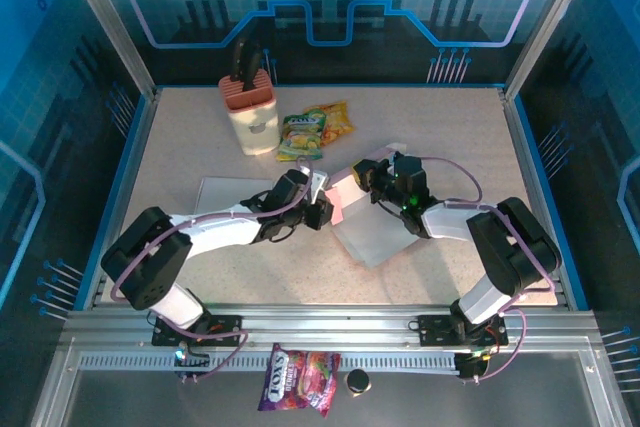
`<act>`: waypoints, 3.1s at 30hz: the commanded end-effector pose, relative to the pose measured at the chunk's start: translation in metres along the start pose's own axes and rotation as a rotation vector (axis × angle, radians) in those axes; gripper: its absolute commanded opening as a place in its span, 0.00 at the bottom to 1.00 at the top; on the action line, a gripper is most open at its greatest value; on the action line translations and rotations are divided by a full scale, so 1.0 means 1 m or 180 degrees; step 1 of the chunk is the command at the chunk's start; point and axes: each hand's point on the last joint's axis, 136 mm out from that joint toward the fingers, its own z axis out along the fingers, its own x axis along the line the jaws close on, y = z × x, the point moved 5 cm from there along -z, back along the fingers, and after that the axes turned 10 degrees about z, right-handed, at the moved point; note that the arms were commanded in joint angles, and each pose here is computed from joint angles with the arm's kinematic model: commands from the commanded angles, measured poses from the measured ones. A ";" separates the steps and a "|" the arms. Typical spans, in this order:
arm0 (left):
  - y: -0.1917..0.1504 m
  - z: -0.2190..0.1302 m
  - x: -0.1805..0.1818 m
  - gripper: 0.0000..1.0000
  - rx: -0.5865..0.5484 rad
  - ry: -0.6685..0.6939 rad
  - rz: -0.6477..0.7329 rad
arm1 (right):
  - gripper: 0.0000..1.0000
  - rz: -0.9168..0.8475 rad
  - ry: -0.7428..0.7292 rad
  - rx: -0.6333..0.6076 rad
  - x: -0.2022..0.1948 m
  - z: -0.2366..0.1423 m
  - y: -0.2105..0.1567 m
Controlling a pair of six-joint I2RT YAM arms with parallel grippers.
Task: Fold the paper box
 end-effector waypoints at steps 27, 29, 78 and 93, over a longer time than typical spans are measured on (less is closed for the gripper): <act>0.007 0.032 0.011 0.22 -0.0088 0.0962 -0.0509 | 0.00 0.0262 0.0021 -0.0081 -0.015 -0.011 -0.024; 0.005 0.034 0.013 0.18 -0.0067 0.1120 -0.0593 | 0.00 0.0281 0.0027 -0.0092 -0.015 -0.011 -0.024; 0.055 -0.038 0.054 0.00 0.0132 -0.0252 -0.0964 | 0.44 -0.1942 -0.0686 -0.0213 0.129 -0.132 0.059; 0.080 -0.053 0.064 0.00 0.0040 -0.1143 -0.0981 | 0.39 -0.2645 -0.0189 0.0550 0.133 -0.118 0.049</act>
